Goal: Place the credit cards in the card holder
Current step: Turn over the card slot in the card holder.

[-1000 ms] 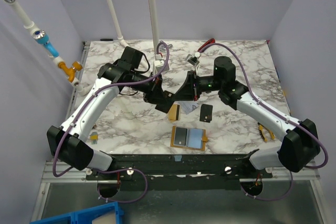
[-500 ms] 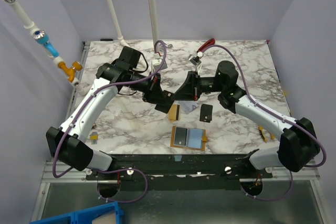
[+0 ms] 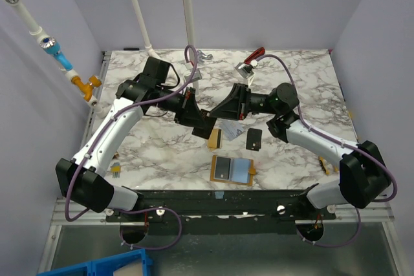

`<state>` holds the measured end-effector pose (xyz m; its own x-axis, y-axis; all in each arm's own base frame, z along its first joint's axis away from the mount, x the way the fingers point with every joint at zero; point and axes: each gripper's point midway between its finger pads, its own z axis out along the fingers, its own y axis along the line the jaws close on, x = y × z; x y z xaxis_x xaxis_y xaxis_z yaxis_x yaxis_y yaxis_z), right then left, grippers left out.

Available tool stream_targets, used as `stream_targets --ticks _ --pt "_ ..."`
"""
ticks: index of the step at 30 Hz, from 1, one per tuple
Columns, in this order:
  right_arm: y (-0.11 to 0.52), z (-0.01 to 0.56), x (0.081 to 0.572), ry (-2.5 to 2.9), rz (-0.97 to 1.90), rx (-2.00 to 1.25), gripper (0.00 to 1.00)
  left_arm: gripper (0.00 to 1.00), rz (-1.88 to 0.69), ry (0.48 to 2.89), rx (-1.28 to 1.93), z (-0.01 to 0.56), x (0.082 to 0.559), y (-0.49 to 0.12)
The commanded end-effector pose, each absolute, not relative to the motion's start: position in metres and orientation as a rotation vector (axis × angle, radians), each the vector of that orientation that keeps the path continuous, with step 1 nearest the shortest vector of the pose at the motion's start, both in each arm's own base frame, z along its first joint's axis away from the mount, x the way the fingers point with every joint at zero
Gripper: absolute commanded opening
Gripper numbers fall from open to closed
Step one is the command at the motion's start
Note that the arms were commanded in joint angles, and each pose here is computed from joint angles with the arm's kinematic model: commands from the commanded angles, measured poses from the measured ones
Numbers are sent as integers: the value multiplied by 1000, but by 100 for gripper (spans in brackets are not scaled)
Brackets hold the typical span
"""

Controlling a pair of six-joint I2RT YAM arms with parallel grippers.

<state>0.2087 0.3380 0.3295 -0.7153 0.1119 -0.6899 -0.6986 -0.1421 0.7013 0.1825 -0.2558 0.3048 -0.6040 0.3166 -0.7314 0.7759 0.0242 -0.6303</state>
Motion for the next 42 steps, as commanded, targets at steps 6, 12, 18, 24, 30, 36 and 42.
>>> stream_targets --ticks 6,12,18,24,30,36,42 --pt "340 330 212 1543 1935 -609 23 0 -1707 1859 995 329 193 -248" --pt "342 327 216 1560 1922 -587 26 0 -1705 1858 969 330 197 -247" --pt "350 329 220 1562 1930 -578 19 0 -1704 1868 949 326 200 -248" --pt "358 320 226 1594 1954 -546 1 0 -1690 1866 940 329 202 -248" --pt "357 313 230 1657 1877 -539 1 47 -1650 1890 943 322 198 -244" --pt "352 308 226 1716 1842 -571 1 55 -1595 1875 961 320 196 -238" --pt "347 304 218 1775 1805 -625 1 46 -1546 1899 946 311 200 -234"
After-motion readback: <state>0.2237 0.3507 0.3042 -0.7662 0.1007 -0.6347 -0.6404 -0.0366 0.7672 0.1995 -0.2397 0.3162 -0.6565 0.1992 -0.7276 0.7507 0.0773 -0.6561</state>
